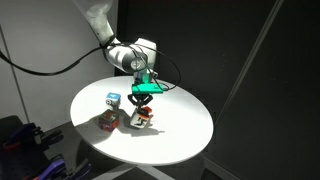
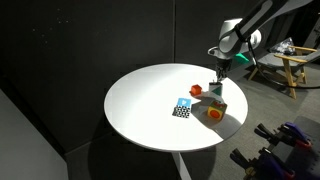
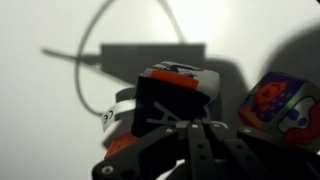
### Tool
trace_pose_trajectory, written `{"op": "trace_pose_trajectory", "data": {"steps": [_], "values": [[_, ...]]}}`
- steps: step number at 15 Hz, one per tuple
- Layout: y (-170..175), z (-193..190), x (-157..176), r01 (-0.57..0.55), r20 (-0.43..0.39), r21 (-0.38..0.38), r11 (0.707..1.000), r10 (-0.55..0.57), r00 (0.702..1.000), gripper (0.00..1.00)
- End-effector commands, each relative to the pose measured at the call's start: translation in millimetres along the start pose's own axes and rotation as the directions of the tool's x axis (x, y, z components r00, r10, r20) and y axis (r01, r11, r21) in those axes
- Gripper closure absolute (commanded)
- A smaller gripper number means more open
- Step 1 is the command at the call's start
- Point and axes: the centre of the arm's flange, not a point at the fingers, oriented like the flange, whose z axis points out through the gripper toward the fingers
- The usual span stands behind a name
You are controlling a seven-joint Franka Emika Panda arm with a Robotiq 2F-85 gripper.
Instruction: Place the black and white toy on the orange and green toy
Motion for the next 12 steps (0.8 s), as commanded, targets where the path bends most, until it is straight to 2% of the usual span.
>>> {"op": "trace_pose_trajectory", "data": {"steps": [1,6,12], "values": [[-21,-12,-6,0.030,0.017,0.033,0.999,-0.030,0.999,0.98],[-29,-18,-4,0.047,0.020,0.060,0.997,-0.048,0.999,0.98],[-32,-44,-4,0.042,0.006,0.042,0.998,-0.042,0.999,0.98]]}}
